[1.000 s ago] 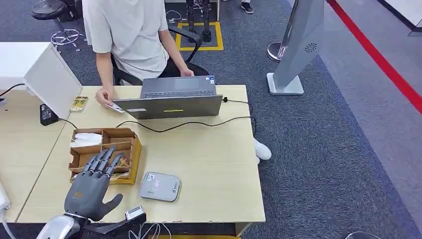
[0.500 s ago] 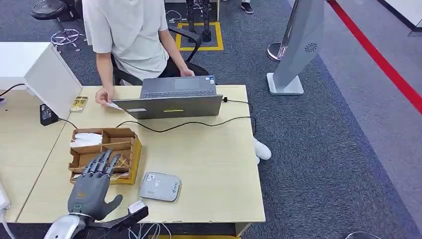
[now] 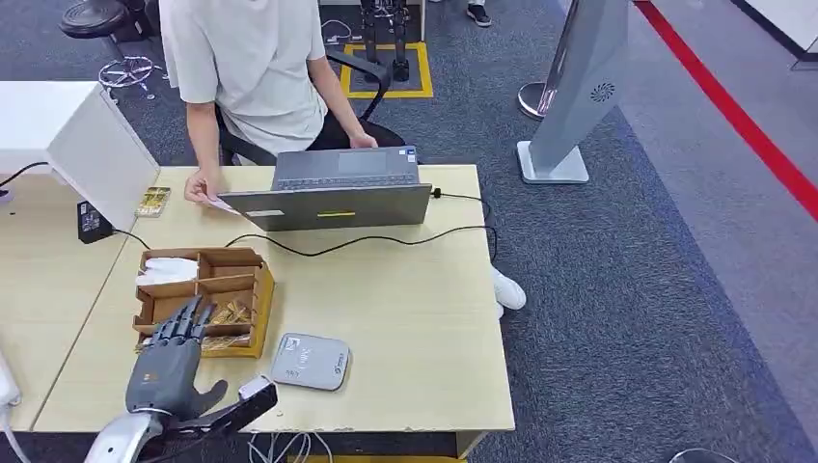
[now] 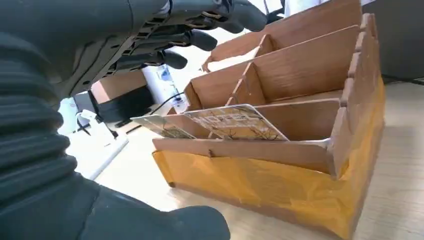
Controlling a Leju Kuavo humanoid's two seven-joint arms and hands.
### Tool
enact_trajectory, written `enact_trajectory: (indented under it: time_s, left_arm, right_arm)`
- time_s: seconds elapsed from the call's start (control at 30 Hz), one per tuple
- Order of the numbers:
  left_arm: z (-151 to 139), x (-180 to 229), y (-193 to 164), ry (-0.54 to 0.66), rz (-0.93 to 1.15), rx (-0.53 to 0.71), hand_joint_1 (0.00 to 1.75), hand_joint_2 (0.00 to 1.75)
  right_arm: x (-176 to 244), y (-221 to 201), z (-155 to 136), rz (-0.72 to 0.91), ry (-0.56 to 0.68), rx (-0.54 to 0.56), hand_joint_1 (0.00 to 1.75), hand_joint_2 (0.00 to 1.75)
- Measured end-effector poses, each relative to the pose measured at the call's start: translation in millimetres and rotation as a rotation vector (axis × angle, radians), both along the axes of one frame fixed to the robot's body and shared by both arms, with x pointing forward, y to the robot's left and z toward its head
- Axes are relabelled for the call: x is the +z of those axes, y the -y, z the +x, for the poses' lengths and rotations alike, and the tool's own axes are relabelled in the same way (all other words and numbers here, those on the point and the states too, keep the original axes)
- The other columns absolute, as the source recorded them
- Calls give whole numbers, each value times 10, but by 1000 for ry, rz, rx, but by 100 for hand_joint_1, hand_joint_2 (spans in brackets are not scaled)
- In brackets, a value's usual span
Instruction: Pass the card to the sensor for recognition and then transmit it.
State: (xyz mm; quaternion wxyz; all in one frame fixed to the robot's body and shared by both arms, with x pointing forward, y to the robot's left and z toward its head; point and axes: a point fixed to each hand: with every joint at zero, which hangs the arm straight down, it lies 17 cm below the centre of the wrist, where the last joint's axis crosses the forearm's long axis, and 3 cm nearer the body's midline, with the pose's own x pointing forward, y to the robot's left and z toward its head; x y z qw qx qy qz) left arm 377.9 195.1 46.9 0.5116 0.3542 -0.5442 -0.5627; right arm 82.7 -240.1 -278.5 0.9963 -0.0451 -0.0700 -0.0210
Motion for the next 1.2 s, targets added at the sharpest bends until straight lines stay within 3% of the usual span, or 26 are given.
enact_trajectory:
  time_s: [0.47, 1.2]
  left_arm:
    - [150, 178, -121, 105, -9, 99, 0, 175]
    - [218, 191, -83, 146, -26, 104, 0, 175]
  right_arm:
    - [2, -4, 14, -3, 4, 18, 0, 175]
    - [5, -13, 29, -4, 13, 42, 0, 175]
